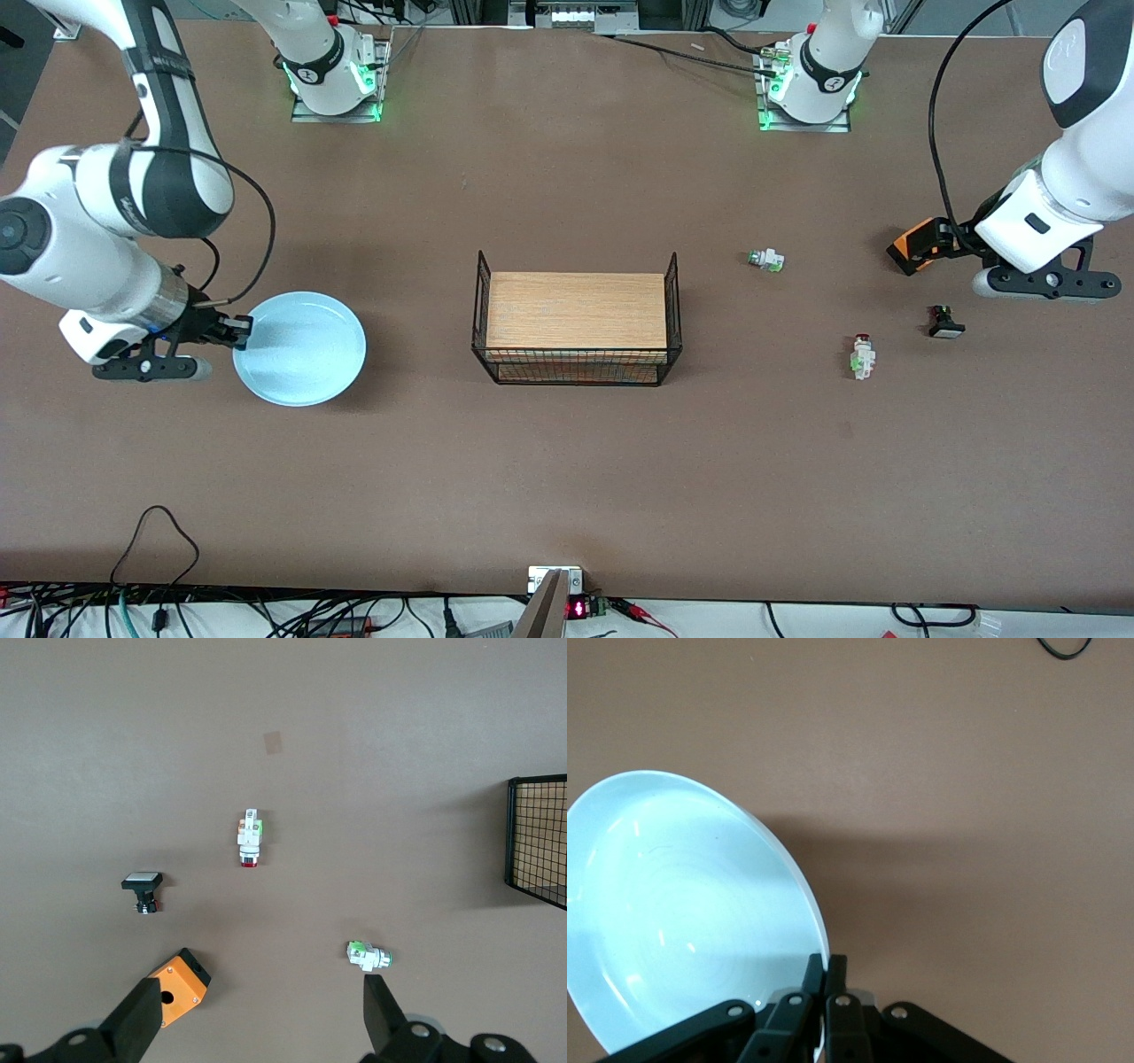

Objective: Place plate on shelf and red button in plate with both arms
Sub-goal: 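Lift the blue plate with the right gripper, tilting it up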

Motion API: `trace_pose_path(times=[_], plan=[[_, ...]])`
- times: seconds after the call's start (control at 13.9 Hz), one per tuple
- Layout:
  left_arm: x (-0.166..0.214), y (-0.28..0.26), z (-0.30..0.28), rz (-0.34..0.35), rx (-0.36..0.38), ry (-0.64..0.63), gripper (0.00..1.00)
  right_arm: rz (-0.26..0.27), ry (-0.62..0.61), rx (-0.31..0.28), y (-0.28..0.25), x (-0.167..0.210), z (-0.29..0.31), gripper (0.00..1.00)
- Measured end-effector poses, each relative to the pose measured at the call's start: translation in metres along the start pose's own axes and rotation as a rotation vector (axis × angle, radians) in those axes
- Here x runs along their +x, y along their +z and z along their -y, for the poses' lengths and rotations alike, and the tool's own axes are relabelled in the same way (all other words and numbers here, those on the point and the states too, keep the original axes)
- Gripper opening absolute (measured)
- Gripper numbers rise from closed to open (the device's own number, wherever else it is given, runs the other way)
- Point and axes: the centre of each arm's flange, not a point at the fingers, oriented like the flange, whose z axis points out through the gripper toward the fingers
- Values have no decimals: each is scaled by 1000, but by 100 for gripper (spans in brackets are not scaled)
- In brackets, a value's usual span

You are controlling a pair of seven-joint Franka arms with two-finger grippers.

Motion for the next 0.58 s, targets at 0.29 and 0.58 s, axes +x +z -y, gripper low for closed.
trace_pose_path(times=[0.29, 0.58], plan=[[0, 0, 0, 0, 0, 1, 100, 41, 110, 0, -60, -16, 40, 3], [0, 0, 0, 0, 0, 1, 100, 43, 237, 24, -93, -40, 105, 3]])
